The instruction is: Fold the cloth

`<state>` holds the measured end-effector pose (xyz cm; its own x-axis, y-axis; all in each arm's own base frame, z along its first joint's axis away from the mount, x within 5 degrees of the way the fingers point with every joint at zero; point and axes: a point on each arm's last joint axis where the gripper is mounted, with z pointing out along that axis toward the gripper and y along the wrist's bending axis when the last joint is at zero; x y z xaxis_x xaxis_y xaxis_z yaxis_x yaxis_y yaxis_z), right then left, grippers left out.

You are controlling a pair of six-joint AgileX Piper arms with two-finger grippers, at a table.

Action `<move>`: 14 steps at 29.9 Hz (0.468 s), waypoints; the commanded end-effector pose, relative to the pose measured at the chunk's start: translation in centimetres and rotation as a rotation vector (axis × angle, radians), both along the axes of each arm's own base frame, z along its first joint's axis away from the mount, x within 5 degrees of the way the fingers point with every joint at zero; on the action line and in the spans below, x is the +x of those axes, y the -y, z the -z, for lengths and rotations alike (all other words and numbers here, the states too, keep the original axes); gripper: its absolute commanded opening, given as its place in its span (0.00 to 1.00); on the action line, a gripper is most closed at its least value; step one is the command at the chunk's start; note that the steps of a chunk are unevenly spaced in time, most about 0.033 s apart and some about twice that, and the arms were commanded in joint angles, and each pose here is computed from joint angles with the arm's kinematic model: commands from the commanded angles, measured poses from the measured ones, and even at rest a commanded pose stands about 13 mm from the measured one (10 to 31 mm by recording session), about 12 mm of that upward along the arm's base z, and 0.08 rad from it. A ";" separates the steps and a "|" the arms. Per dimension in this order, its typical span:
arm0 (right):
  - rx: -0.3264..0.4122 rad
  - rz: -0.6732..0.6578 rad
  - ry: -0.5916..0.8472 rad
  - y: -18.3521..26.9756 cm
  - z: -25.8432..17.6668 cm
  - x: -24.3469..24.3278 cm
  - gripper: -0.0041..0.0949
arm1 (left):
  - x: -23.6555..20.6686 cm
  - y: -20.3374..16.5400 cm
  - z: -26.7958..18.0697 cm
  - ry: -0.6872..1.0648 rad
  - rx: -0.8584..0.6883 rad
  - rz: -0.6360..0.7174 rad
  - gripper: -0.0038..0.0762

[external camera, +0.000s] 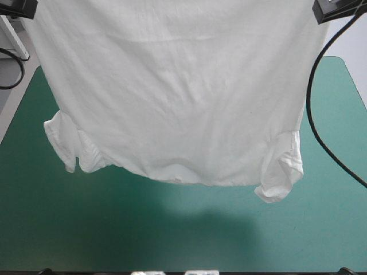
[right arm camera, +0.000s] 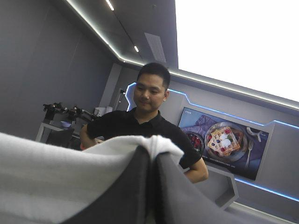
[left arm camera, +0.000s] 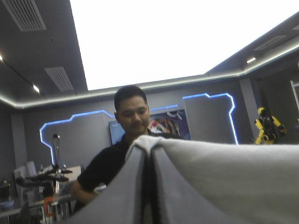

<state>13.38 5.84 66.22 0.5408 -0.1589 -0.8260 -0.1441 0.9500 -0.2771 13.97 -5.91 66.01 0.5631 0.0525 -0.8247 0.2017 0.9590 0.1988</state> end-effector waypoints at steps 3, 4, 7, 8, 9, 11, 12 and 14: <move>0.035 -0.015 -0.062 -0.8 0.4 1.7 0.02 | 2.8 1.5 1.2 -0.116 0.008 0.021 0.04; 0.040 -0.007 -0.103 -1.1 0.9 2.5 0.02 | 3.9 2.0 1.7 -0.140 0.018 0.019 0.04; 0.032 0.056 -0.166 -2.4 2.2 5.8 0.02 | 6.9 3.6 2.6 -0.142 0.028 0.026 0.04; 0.022 0.082 -0.155 -2.8 2.5 6.9 0.02 | 8.1 4.0 2.8 -0.115 0.028 0.025 0.04; 0.021 0.096 -0.133 -3.4 2.7 8.0 0.02 | 8.8 4.1 2.9 -0.094 0.021 0.024 0.04; 0.040 0.107 -0.091 -4.0 2.9 9.5 0.02 | 10.4 4.1 3.1 -0.041 -0.007 0.027 0.04; 0.061 0.113 -0.075 -3.9 3.1 10.4 0.02 | 10.9 4.0 3.1 -0.017 -0.025 0.031 0.04; 0.102 0.109 -0.049 -3.6 3.3 11.8 0.02 | 11.9 3.6 2.9 0.045 -0.042 0.022 0.04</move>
